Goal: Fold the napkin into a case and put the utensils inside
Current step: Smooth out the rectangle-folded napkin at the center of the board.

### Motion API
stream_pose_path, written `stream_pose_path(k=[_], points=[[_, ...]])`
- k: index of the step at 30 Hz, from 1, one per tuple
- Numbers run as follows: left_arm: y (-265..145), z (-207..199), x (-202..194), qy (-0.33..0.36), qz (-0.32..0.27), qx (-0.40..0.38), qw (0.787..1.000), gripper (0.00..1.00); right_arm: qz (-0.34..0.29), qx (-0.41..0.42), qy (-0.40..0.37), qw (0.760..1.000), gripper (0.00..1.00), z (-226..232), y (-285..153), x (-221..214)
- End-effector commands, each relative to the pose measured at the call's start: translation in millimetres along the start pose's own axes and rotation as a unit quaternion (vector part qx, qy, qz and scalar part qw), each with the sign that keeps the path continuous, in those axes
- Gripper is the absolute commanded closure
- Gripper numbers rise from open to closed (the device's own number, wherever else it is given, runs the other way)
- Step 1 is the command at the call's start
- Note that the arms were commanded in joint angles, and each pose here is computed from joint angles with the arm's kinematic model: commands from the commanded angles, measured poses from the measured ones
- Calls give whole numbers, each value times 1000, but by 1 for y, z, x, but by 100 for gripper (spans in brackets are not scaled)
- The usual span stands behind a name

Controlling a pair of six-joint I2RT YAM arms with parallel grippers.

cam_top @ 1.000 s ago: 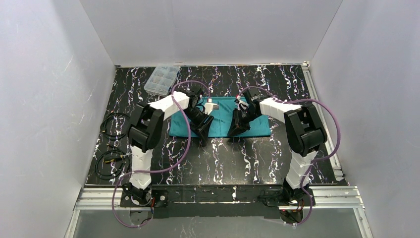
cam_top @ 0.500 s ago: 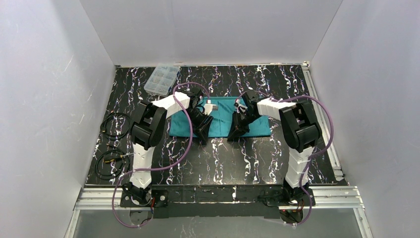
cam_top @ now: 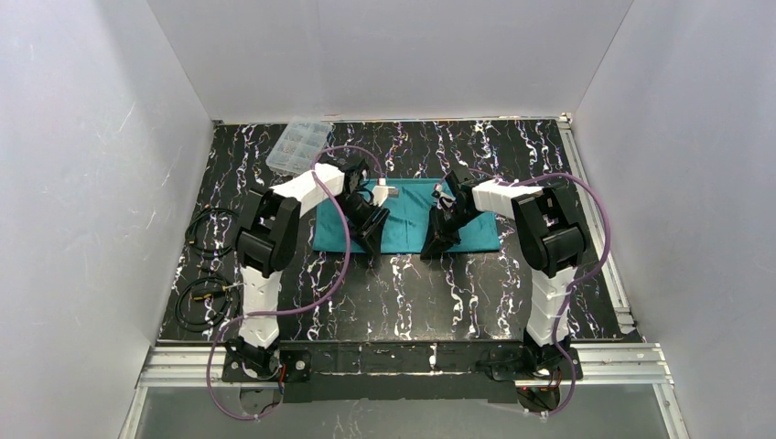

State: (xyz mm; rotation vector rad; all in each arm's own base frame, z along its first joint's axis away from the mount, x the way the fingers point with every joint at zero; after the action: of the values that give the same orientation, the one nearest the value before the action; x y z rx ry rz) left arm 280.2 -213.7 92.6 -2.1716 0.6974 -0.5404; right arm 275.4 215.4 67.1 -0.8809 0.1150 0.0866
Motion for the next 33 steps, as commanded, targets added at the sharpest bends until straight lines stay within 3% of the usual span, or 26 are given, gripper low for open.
stream_pose_path(k=[1,5,18,33], points=[[-38,-20,5,14,-36,-15,999,63,-1,-7,1,1000,84,0,2,5],[-45,-18,4,-2,-45,-25,999,63,0,-4,-1,1000,85,1,0,4],[-49,31,-27,1,19,129,991,67,-1,0,-1,1000,85,4,-3,3],[-52,60,-53,-8,32,156,987,69,-5,1,1,1000,86,3,-9,3]])
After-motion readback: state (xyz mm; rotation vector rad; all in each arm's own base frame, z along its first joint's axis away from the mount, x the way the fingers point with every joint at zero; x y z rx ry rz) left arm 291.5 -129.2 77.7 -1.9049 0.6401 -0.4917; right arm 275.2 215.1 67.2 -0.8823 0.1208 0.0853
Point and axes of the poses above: each gripper's point midway between its finger pads, its own y axis out along the fingers, its own z axis along the line the jaws close on, x = y × z, the point moved 6 cm from there along -y, back along the fingers, and after that the axes turned 4 degrees about y, right-handed, at the moved point
